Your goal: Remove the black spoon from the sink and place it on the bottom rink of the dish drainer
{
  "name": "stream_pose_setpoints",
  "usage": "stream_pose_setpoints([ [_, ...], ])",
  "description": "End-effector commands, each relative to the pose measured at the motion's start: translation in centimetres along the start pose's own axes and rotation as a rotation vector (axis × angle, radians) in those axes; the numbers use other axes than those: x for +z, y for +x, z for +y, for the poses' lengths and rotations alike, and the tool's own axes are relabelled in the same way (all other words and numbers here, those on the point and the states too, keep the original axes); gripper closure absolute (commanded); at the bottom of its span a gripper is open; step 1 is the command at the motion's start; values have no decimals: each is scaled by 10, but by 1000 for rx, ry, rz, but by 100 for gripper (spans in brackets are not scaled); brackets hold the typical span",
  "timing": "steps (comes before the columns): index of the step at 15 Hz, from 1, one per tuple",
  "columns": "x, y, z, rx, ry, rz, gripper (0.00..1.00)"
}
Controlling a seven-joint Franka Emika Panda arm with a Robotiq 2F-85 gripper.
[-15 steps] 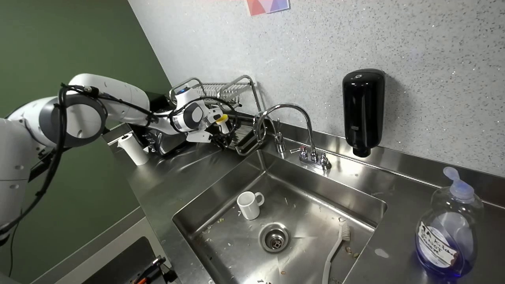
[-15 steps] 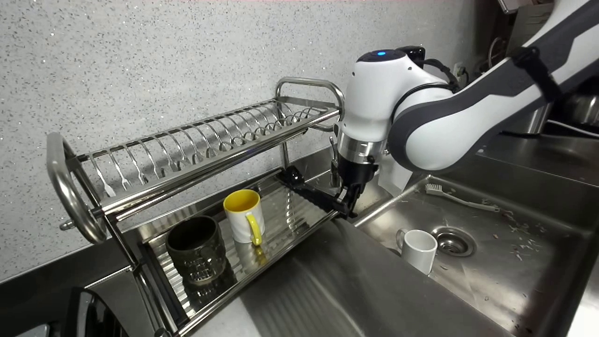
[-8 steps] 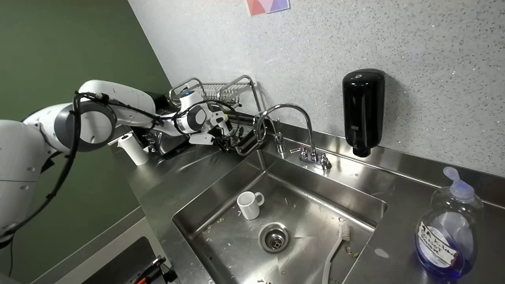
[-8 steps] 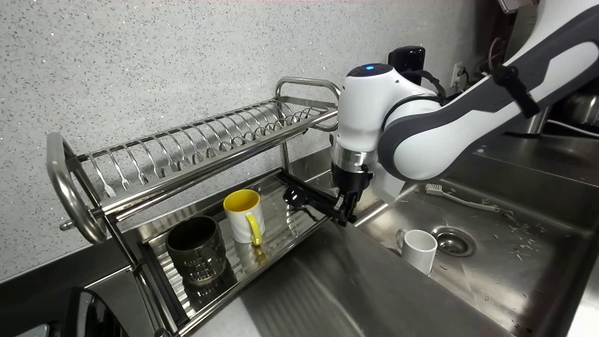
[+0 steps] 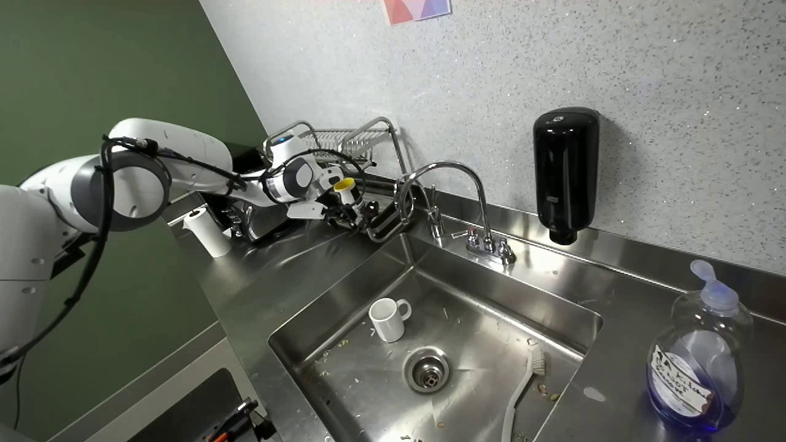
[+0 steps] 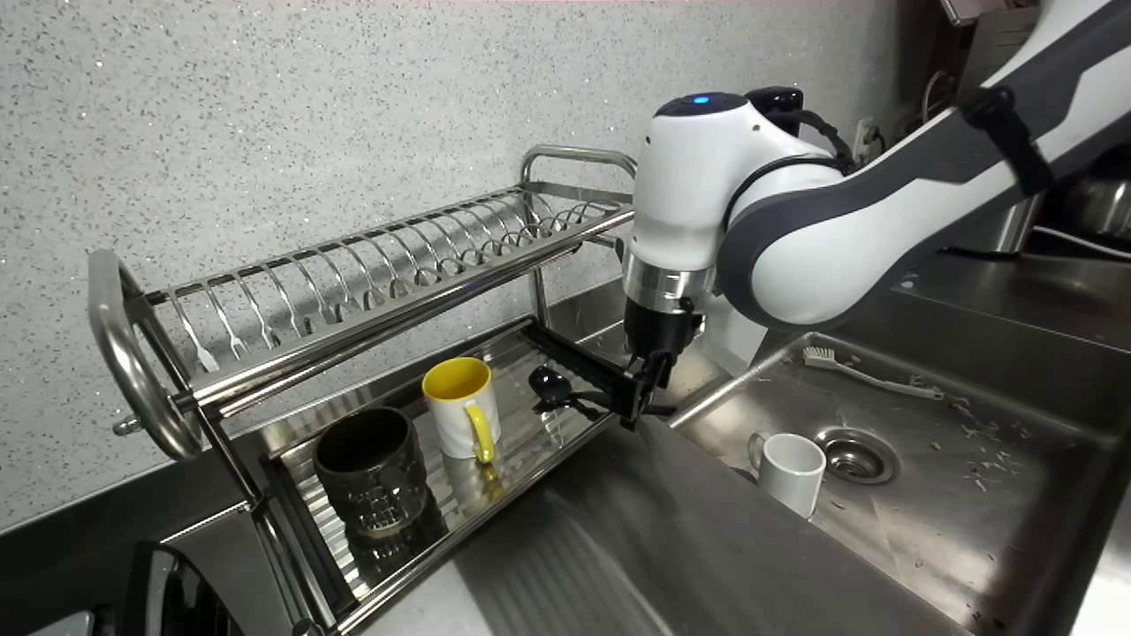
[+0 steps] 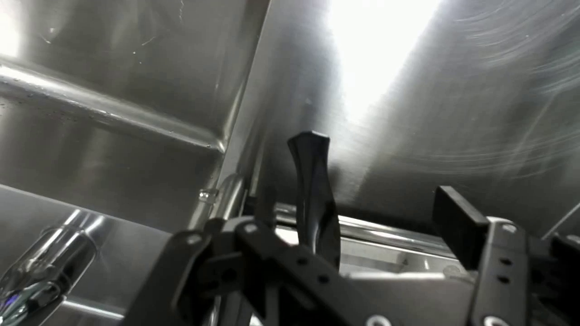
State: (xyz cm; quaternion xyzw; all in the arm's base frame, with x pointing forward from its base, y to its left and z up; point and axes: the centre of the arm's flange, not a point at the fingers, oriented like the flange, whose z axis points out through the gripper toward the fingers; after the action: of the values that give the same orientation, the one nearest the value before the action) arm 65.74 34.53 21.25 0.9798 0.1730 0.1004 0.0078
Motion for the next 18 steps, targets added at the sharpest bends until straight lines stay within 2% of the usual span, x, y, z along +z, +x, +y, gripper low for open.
stream_pose_setpoints([
  [1, -57, -43, 6, 27, -1, 5, 0],
  [9, -134, -109, 39, 110, -10, -25, 0],
  [18, -177, -166, 91, 207, -66, -213, 0],
])
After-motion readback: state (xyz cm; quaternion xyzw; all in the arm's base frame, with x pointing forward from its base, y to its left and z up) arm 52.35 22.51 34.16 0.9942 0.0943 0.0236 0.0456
